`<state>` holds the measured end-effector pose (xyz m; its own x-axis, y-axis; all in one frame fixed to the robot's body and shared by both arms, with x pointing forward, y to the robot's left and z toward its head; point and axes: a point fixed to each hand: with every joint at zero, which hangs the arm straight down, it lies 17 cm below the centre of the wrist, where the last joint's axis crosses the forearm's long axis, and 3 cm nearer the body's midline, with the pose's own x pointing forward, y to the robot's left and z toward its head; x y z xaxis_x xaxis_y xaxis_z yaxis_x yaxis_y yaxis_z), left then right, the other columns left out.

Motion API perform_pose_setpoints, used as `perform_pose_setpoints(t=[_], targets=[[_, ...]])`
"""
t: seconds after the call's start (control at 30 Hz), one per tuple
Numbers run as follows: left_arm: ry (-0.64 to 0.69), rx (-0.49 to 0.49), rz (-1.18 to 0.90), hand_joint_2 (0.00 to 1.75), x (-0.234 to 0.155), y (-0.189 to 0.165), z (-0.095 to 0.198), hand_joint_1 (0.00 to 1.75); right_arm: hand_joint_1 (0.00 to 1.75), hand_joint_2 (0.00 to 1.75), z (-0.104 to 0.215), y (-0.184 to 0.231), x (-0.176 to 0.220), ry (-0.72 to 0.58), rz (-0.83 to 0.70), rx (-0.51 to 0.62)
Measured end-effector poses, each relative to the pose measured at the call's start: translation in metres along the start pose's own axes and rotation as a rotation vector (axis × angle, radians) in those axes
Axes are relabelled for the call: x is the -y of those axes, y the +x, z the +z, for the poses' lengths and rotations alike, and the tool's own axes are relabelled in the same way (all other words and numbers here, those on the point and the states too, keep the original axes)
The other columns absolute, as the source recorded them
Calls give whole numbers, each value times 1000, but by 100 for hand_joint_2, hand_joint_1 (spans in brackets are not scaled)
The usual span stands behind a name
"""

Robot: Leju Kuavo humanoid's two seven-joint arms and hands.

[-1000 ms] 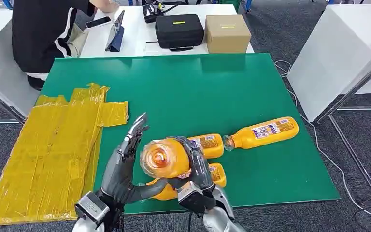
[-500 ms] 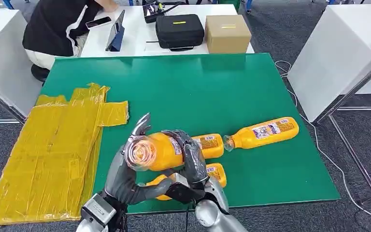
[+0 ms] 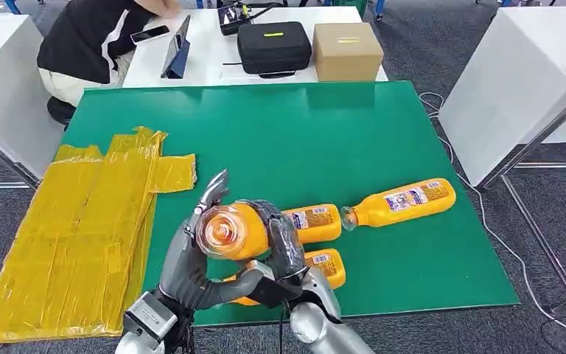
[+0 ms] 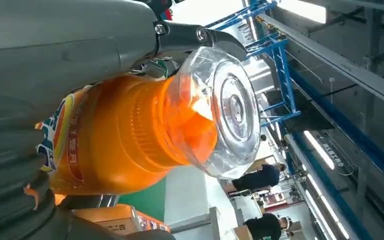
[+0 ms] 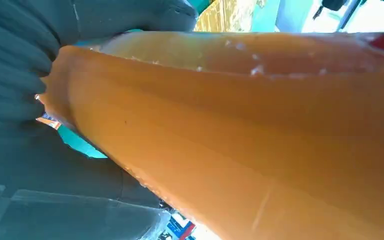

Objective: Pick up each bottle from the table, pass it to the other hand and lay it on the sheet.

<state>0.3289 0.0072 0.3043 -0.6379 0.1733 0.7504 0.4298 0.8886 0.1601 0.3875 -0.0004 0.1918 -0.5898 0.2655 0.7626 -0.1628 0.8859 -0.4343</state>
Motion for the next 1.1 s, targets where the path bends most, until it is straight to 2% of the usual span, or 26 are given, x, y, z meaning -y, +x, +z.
perform_pose_setpoints(t=[0.23,0.43,0.73,1.1], targets=[[0,-1,1,175,0,0,0,0,175,175,-1,0,-4,9,-3,-2],[1,-6,21,175,-4,-2,-1,0,175,175,-1,5,-24,82,28,20],[10,-8,39,175,-13,-4,-5,0,175,175,-14,7,-24,86,179,63],[11,3,59,175,-17,-1,-21,0,175,175,-20,5,-13,35,66,18]])
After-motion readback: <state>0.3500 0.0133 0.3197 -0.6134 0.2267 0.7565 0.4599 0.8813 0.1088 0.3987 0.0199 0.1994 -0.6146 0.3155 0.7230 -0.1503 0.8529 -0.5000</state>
